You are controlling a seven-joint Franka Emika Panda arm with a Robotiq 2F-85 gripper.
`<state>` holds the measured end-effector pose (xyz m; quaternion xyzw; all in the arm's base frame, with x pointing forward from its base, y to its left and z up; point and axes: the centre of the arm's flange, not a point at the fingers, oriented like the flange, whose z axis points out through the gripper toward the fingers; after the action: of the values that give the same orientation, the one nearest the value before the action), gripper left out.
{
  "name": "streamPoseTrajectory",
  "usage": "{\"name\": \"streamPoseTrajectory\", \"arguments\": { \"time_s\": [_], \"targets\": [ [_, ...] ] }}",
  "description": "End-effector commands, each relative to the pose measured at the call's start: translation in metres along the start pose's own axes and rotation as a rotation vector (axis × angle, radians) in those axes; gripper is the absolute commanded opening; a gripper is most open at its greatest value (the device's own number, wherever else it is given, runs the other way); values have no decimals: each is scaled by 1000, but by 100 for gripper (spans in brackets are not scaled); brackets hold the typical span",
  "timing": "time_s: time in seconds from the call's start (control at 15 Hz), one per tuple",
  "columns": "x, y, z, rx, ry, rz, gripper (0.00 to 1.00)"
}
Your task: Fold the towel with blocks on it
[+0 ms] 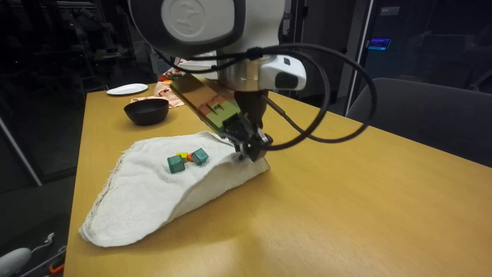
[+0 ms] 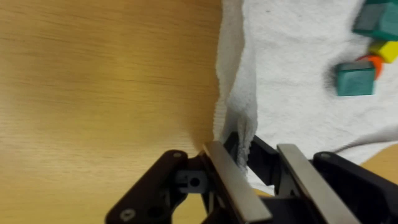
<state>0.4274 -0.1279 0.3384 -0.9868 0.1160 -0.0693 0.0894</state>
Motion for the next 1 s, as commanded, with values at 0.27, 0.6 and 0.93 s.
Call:
{"name": "streamPoseTrajectory", "arguments": {
  "time_s": [0.27, 0.6, 0.93],
  "targets": [
    [-20, -120, -48, 295, -55, -296, 5],
    [-44, -178, -14, 405, -194, -516, 5],
    [-54, -203, 10, 427, -291, -672, 51]
  ]
}}
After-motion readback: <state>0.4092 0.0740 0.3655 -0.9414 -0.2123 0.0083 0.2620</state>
